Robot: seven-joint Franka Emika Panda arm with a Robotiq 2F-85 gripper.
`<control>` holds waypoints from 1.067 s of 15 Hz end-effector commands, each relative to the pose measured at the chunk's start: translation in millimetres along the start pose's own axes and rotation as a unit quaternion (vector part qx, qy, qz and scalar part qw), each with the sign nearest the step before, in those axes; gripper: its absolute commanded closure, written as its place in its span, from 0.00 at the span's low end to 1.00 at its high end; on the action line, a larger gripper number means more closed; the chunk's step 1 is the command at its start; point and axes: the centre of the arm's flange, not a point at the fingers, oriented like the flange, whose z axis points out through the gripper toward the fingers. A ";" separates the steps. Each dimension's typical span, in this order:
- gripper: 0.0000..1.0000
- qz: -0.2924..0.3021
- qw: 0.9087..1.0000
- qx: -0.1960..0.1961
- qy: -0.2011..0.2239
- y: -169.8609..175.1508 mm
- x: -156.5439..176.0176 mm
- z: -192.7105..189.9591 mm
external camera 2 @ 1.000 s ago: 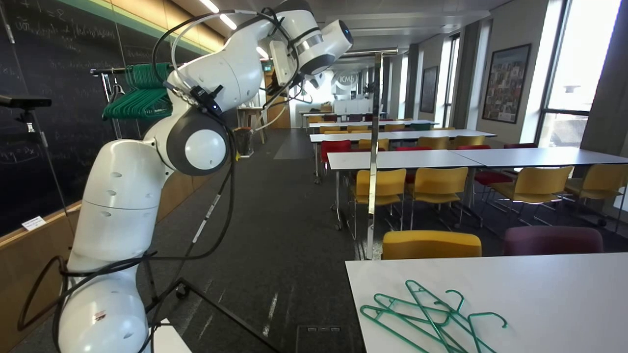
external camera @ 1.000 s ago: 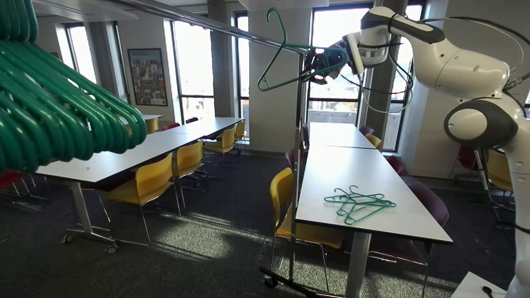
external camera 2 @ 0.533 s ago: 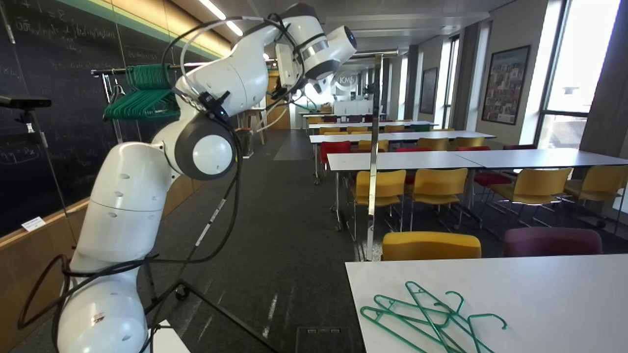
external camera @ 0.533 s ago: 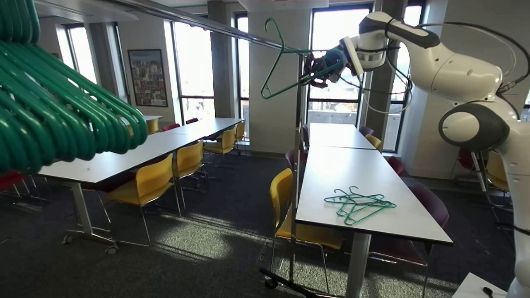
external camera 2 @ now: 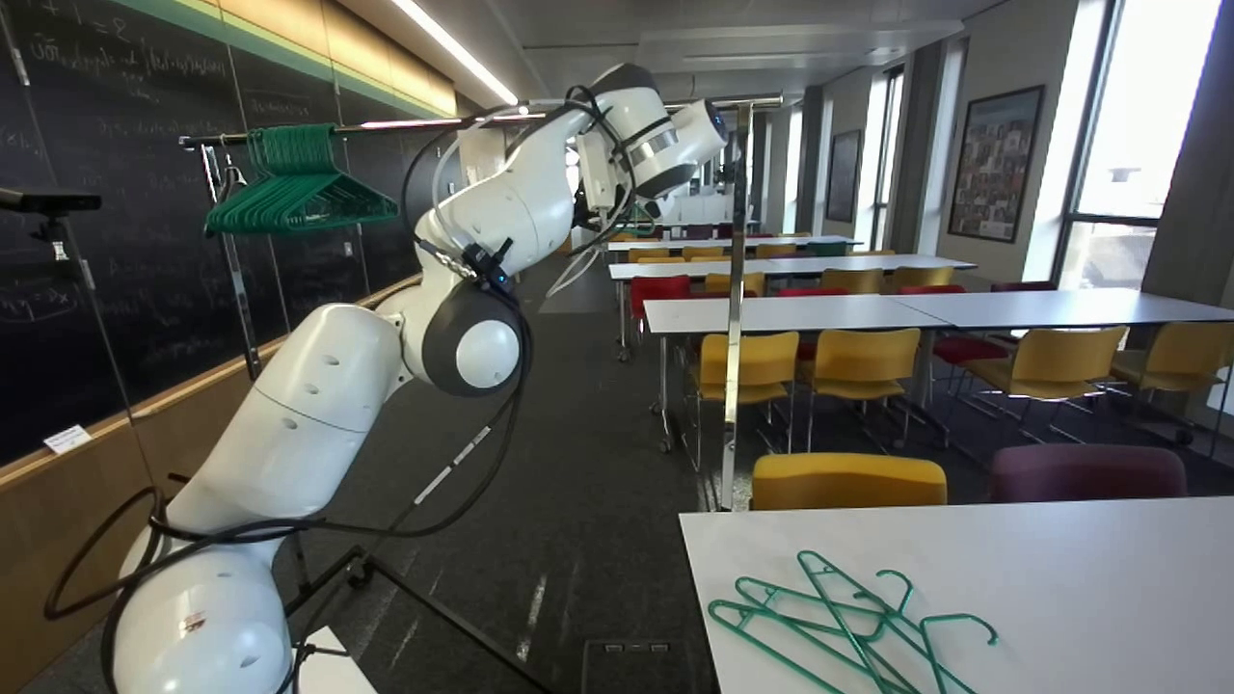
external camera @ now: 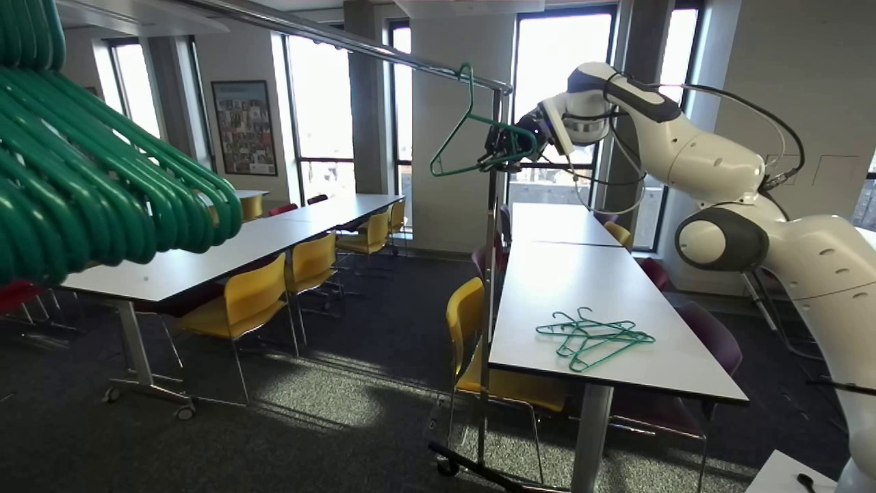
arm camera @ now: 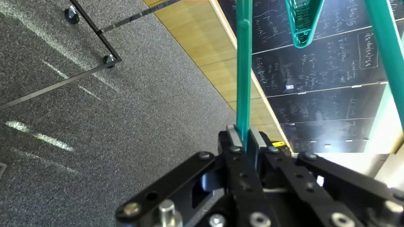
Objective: Lift the hanger on top and put it on the rail
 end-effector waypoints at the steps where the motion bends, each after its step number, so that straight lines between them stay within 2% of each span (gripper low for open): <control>1: 0.98 0.008 1.000 -0.013 0.014 -34.7 37.3 -21.4; 5: 0.98 -0.044 0.998 -0.021 0.043 -54.1 4.3 -29.3; 9: 0.98 -0.107 0.992 -0.026 0.068 -79.4 -34.8 -39.6; 11: 0.98 -0.117 0.990 -0.027 0.069 -89.9 -38.7 -44.6; 16: 0.98 -0.082 0.995 -0.030 0.051 -94.5 -25.3 -60.1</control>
